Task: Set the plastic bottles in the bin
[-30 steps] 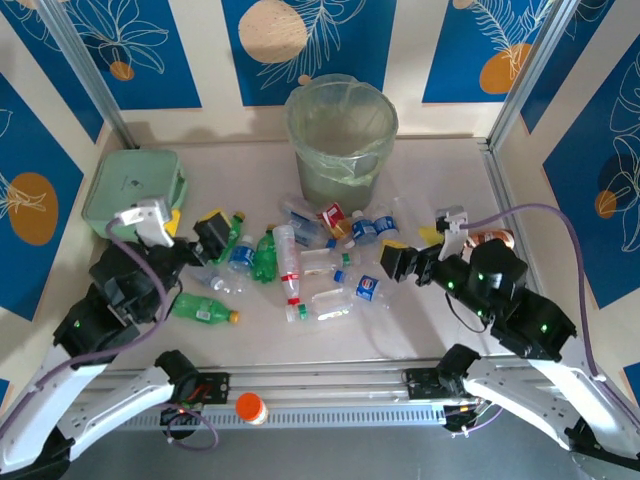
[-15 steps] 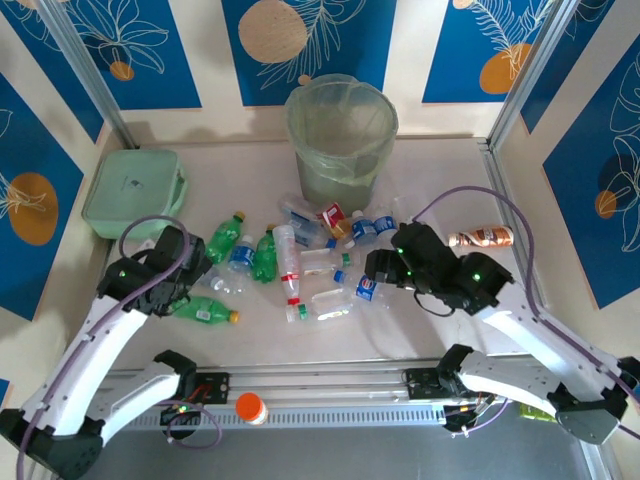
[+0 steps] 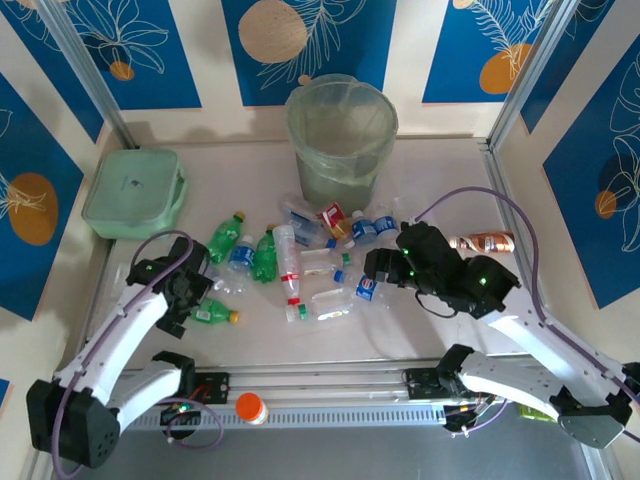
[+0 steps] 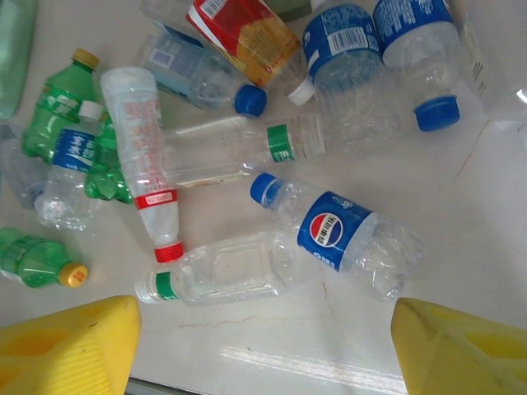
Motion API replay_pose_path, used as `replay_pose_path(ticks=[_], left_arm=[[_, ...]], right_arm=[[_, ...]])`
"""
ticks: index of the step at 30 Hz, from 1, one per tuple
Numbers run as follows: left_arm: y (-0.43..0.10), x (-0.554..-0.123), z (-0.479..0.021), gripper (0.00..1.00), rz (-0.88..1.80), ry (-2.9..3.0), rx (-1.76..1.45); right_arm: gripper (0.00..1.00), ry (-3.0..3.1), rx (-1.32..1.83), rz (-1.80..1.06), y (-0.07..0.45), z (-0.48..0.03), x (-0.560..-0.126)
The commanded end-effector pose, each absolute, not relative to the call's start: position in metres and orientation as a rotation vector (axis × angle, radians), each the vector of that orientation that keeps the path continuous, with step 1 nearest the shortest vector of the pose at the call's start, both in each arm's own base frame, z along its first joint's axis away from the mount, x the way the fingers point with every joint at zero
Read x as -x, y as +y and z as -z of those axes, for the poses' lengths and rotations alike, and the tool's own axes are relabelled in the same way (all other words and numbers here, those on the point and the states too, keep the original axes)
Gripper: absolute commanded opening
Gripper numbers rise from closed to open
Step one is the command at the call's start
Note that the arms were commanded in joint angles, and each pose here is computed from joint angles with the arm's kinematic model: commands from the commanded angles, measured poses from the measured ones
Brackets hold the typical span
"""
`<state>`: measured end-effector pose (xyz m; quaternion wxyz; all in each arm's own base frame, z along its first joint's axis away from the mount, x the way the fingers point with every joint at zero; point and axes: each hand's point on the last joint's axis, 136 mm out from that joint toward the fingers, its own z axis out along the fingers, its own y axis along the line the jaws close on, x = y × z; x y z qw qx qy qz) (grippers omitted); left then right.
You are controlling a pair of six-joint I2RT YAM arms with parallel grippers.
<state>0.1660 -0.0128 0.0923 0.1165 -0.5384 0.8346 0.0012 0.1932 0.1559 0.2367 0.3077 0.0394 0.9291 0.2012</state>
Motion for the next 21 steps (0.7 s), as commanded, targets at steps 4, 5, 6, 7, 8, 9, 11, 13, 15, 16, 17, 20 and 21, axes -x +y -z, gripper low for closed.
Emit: replay_pose_path(ticks=[4,5,6,7,8,9,11,13,15,16,17,20,21], left_arm=[[-0.003,-0.187,-0.065,0.93,-0.034,2.409,1.595],[-0.001,-0.185,-0.060,0.93,-0.054,2.409,1.614],[-0.001,-0.185,-0.053,0.93,-0.051,2.414,1.632],[-0.002,-0.185,-0.047,0.92,-0.042,2.417,1.647],[-0.003,-0.186,-0.042,0.92,-0.035,2.411,1.661],[-0.004,-0.187,-0.038,0.92,-0.026,2.407,1.669],[-0.005,-0.195,-0.032,0.93,0.001,2.389,1.660],[-0.001,-0.198,-0.028,0.93,-0.018,2.371,1.671],[0.002,-0.199,-0.025,0.92,-0.037,2.365,1.679],[0.002,-0.199,-0.024,0.90,-0.043,2.365,1.685],[0.003,-0.200,-0.022,0.87,-0.042,2.363,1.686],[0.004,-0.199,-0.022,0.81,-0.041,2.351,1.683],[0.005,-0.198,-0.022,0.79,-0.040,2.346,1.681]], right_arm=[[0.80,2.346,-0.087,-0.675,0.158,-0.257,-0.194],[0.80,2.359,-0.091,-0.667,0.156,-0.256,-0.194],[0.80,2.365,-0.089,-0.665,0.155,-0.257,-0.195],[0.79,2.369,-0.079,-0.663,0.155,-0.257,-0.195],[0.79,2.370,-0.069,-0.666,0.156,-0.257,-0.196],[0.79,2.371,-0.056,-0.674,0.157,-0.256,-0.196],[0.79,2.366,-0.004,-0.713,0.165,-0.258,-0.197],[0.80,2.371,0.003,-0.718,0.167,-0.261,-0.198],[0.79,2.366,0.018,-0.726,0.169,-0.264,-0.199],[0.79,2.362,0.024,-0.733,0.170,-0.266,-0.200],[0.79,2.365,0.032,-0.737,0.172,-0.266,-0.200],[0.78,2.373,0.061,-0.724,0.174,-0.264,-0.202],[0.78,2.375,0.048,-0.700,0.171,-0.261,-0.204]])
